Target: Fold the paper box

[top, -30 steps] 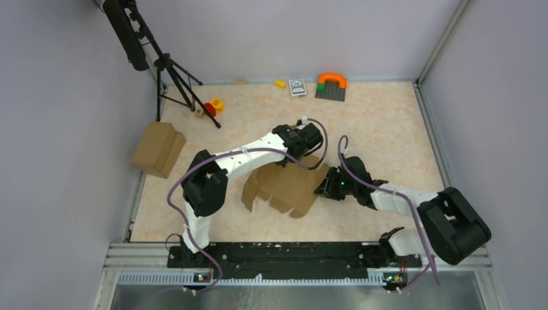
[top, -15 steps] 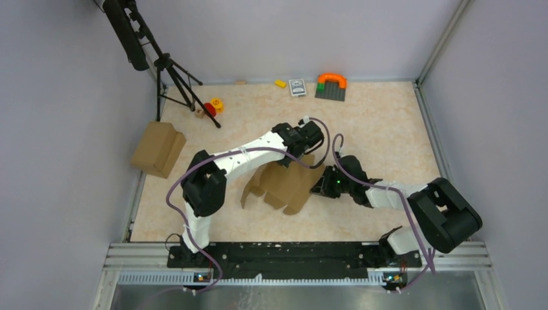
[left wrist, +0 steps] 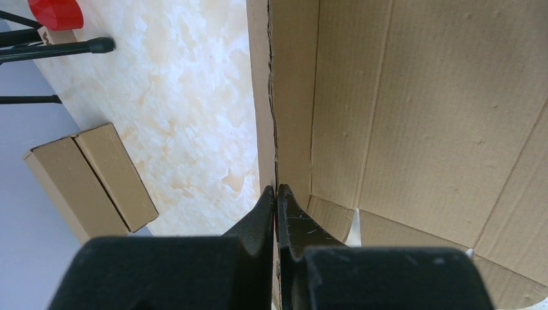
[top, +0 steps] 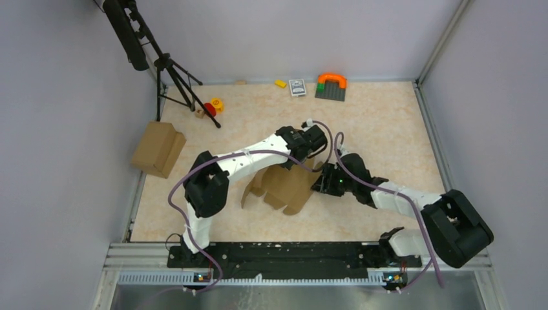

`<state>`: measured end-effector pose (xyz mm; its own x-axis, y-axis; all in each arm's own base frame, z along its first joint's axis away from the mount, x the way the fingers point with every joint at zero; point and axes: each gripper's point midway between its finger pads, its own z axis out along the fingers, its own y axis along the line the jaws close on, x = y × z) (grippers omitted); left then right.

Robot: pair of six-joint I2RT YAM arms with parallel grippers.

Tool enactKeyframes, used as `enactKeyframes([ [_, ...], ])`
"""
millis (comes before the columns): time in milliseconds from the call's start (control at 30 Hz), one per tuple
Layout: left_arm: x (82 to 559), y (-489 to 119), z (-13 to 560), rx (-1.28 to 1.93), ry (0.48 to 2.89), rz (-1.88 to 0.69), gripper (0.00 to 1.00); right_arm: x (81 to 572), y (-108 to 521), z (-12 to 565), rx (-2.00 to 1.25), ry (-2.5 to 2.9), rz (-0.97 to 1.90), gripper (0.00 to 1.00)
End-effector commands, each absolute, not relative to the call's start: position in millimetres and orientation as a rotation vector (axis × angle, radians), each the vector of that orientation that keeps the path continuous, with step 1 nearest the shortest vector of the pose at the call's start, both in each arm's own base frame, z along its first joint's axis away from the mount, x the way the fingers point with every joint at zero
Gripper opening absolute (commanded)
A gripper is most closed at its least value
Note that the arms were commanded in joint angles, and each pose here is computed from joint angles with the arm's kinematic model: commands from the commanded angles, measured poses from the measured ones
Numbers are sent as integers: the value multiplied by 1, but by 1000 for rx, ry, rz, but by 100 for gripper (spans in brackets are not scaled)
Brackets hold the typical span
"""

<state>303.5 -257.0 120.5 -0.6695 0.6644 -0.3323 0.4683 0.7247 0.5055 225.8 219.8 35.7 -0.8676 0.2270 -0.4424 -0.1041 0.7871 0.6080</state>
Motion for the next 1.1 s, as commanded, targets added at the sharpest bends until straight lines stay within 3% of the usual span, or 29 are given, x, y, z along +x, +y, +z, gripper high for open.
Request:
enactKeyframes([
  [0, 294, -256, 106, 865, 2462, 550, 0, 243, 217, 64, 9, 2405, 804, 46],
  [167, 293, -255, 104, 873, 2444, 605, 0, 266, 204, 79, 15, 2354, 800, 46],
  [433, 292, -259, 99, 885, 2437, 623, 0, 341, 189, 117, -31, 2202, 848, 48],
  [567, 293, -263, 100, 892, 2430, 631, 0, 374, 200, 124, -57, 2128, 1059, 52],
  [1067, 294, -265, 98, 926, 2404, 681, 0, 435, 241, 119, -527, 1890, 1053, 55],
])
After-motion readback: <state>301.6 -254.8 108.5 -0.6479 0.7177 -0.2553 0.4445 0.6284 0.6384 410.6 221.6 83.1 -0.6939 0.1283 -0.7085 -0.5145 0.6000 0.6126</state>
